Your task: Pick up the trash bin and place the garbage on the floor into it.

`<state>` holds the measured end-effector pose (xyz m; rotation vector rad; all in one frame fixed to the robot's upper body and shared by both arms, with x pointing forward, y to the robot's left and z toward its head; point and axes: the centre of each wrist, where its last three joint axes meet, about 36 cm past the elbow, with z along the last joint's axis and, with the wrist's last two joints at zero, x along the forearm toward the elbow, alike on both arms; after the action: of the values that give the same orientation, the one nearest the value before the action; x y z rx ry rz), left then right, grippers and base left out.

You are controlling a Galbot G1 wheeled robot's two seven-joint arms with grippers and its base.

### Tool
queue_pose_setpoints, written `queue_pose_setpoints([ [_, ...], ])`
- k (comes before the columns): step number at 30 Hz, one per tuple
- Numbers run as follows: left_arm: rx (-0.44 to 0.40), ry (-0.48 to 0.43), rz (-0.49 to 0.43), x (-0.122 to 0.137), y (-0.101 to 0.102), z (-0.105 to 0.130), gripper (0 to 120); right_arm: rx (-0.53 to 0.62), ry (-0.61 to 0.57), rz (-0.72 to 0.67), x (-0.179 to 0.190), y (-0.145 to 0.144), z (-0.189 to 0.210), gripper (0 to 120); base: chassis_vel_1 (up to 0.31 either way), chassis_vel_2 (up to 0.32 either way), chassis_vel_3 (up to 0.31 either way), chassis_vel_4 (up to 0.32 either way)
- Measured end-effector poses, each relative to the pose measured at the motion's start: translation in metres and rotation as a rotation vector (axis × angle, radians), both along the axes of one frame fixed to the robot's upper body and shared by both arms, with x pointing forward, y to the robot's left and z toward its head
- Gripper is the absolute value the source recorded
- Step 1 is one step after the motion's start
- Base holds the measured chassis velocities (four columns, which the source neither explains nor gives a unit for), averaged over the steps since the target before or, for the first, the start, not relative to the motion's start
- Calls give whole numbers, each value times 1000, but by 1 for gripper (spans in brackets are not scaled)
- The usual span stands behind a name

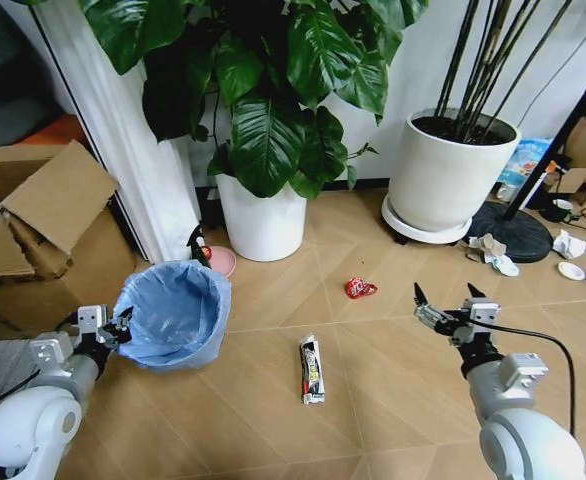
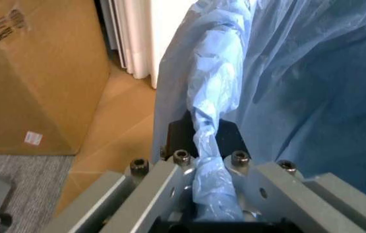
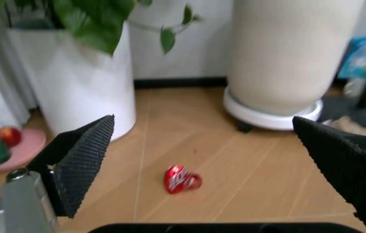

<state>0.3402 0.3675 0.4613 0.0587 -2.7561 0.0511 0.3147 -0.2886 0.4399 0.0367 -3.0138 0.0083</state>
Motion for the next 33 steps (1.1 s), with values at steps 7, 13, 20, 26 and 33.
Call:
queue_pose_setpoints([
  [7,5,-4,13,0,0,2,0,28,81,62,25,-1,-27,100,20,-23,-2,28],
  [13,14,-10,29,4,-5,4,0,80,233,170,51,27,-84,100,0,0,0,0],
  [20,17,-3,30,3,-10,3,0,90,363,250,78,60,-127,100,0,0,0,0],
  [26,12,-1,6,9,-15,2,0,95,441,259,86,67,-145,100,0,0,0,0],
  [33,15,-1,18,8,-15,1,0,65,494,306,110,87,-171,100,0,0,0,0],
])
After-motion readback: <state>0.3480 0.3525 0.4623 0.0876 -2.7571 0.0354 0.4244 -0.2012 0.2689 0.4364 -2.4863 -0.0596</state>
